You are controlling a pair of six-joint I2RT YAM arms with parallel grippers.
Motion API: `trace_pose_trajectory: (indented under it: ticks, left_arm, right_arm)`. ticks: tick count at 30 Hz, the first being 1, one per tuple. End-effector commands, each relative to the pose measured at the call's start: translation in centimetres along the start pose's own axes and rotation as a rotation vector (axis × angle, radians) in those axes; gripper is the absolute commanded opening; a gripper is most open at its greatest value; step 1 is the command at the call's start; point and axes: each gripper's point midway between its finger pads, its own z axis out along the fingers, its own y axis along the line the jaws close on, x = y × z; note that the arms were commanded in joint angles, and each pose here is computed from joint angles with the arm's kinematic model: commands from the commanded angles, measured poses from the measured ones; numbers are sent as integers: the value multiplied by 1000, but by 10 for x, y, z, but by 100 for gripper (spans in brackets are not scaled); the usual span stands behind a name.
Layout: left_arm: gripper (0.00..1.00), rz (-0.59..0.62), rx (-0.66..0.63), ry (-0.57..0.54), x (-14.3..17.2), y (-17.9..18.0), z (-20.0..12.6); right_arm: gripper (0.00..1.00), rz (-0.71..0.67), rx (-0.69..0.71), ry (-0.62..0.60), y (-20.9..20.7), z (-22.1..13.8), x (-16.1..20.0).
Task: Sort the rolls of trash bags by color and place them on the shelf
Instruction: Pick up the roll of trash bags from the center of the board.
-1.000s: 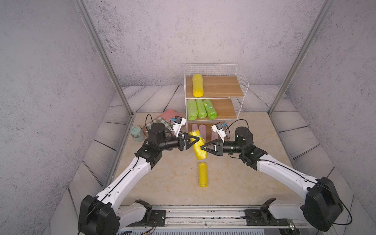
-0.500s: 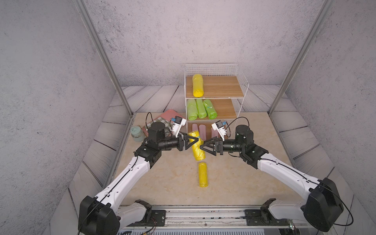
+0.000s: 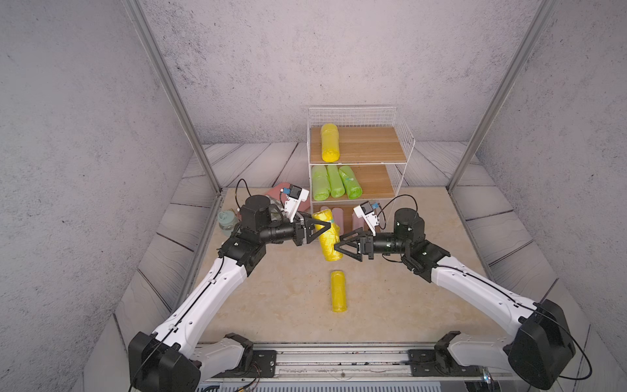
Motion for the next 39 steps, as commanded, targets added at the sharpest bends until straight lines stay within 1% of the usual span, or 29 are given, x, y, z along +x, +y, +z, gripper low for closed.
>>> trace_pose_trajectory:
  ticks: [1,5,8,11,15,17,19,26,31,32,33,34,36,39]
  left_arm:
    - [0,64,45,-45,-23,-18,-5]
    - [0,74,58,-59,-29,-21,-4]
    - [0,87,66,-73,-34,-23,-4]
    - [0,87,67,-78,-37,-22,-3]
    - [0,84,69,-87,-39,-20,-1]
    - [0,85,68,-91,-40,-20,0]
    - [0,89,66,-94,-41,-20,-1]
    - [0,103,61,-102,-44,-21,-2]
    - [0,104,60,-99,-44,-20,-1]
    - [0,101,56,-98,-44,-19,-1]
    - [2,102,53,-97,-44,-20,-1]
    - [10,101,50,-95,-44,-20,-2]
    - [30,108,37,-94,-43,-20,-3]
    - [55,128,21,-91,-42,-22,-8]
  right_arm:
    - [87,-28,-73,-20,16,2,-16]
    - [82,-29,-96,-9,20,4,-16]
    - [81,-22,-104,1,21,5,-14]
    - [79,-25,-110,3,22,5,-14]
    - [74,-21,-119,11,22,7,-14]
    - [70,-19,-123,16,22,8,-14]
    - [64,-13,-126,23,22,9,-13]
    - [48,-15,-129,30,23,9,-13]
    - [22,-25,-135,34,28,7,-14]
    - [14,-28,-135,35,29,6,-14]
    - [6,-31,-128,36,30,5,-15]
    - [0,-38,-123,36,31,4,-15]
    - [0,-56,-107,34,34,1,-16]
    - [0,-96,-77,37,37,-4,-19]
